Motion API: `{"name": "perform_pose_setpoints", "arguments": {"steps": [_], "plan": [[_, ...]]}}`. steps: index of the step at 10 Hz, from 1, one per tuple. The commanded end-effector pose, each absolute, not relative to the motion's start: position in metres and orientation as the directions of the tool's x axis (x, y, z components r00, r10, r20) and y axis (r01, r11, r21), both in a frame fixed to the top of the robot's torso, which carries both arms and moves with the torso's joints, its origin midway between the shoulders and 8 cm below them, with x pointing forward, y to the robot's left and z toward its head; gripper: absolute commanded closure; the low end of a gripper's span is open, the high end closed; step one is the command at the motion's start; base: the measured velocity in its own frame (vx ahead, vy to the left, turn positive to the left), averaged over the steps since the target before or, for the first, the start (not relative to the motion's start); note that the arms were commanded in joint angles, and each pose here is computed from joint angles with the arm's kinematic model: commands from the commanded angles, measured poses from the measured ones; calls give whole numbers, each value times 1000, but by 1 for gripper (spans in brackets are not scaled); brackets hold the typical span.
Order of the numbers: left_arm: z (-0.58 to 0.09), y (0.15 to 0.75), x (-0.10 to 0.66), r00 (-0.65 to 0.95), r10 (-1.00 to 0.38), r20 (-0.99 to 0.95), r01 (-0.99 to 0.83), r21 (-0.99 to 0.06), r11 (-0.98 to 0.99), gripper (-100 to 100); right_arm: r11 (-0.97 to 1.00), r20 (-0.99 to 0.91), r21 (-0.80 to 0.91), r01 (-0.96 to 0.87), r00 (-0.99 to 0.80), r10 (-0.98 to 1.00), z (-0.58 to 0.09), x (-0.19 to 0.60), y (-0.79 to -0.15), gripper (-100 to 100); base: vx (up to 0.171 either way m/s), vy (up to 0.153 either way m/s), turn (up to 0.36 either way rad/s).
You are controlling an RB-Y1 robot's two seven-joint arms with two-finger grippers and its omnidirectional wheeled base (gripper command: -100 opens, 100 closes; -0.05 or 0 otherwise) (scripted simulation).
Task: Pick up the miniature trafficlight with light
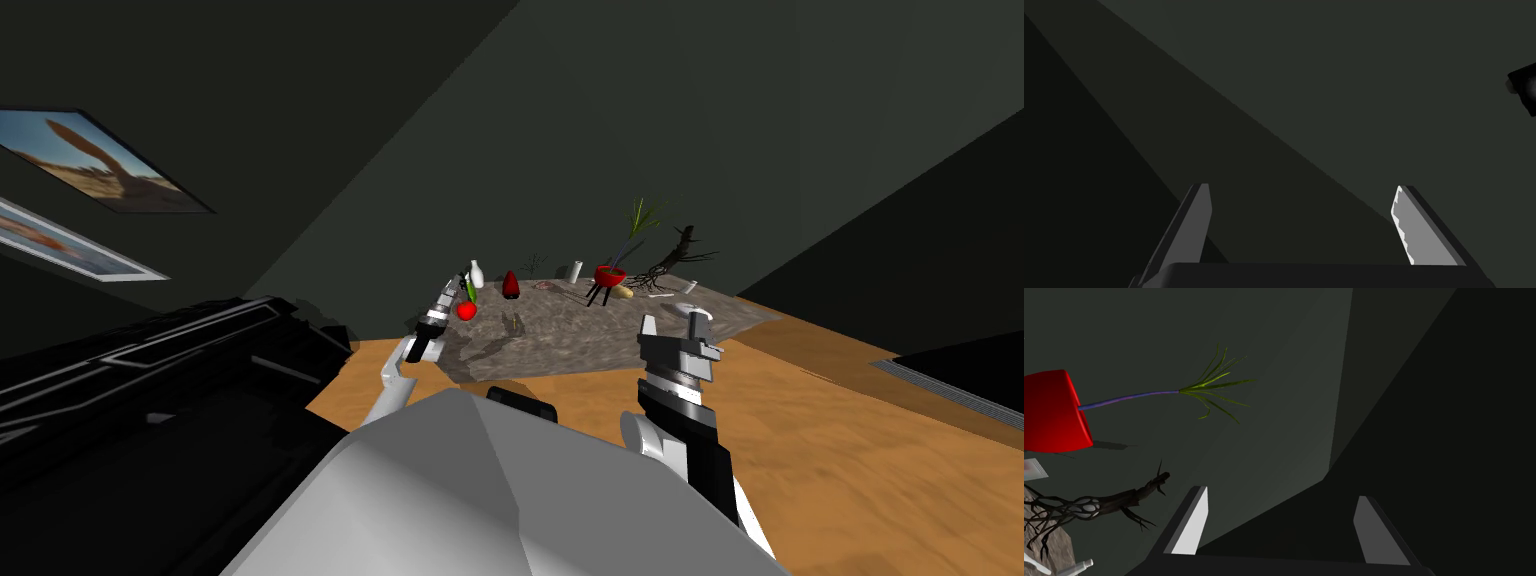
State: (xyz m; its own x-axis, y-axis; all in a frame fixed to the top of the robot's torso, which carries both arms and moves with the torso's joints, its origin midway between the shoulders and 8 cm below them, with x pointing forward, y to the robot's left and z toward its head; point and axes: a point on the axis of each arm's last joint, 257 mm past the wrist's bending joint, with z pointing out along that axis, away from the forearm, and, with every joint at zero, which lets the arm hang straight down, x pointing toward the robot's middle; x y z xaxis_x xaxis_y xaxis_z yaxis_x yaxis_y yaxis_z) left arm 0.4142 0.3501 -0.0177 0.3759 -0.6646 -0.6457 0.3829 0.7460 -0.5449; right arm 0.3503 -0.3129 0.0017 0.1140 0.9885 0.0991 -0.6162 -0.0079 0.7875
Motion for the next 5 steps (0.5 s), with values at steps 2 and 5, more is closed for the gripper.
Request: {"name": "perform_pose_setpoints", "arguments": {"steps": [2,5], "plan": [[-33,368,427,382,-585,-715,296,-505,811,-100,-8,99,788,-616,114,989,2,350,-313,0,-20,11,-90],[-57,392,438,365,-483,-796,186,-446,875,-100,-8,99,788,-616,114,989,2,350,-313,0,-13,23,-99]]}}
